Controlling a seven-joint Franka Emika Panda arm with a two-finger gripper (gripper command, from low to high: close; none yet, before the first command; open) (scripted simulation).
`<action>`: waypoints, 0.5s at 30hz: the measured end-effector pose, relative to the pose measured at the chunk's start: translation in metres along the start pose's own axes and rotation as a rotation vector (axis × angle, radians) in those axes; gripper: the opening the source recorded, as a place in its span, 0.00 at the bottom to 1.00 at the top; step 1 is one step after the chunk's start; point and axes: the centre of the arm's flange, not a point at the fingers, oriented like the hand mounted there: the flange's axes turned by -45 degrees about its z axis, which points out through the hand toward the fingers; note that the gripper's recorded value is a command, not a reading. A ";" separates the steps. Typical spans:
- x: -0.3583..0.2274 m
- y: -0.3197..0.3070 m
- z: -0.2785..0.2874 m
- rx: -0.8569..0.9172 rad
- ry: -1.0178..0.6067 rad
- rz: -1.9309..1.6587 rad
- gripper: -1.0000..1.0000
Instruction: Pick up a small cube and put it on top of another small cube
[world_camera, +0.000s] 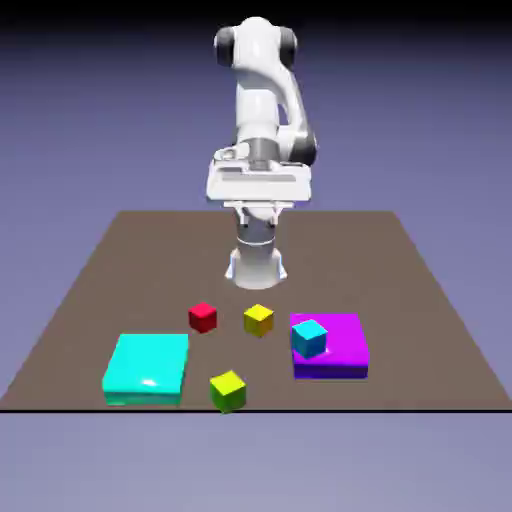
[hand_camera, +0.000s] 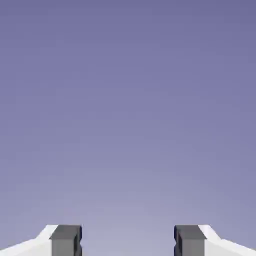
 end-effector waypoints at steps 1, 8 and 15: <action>0.002 0.003 0.010 -0.006 -0.036 0.035 0.50; 0.008 0.027 0.086 -0.058 -0.284 0.287 0.50; -0.005 0.054 0.165 -0.120 -0.528 0.554 0.50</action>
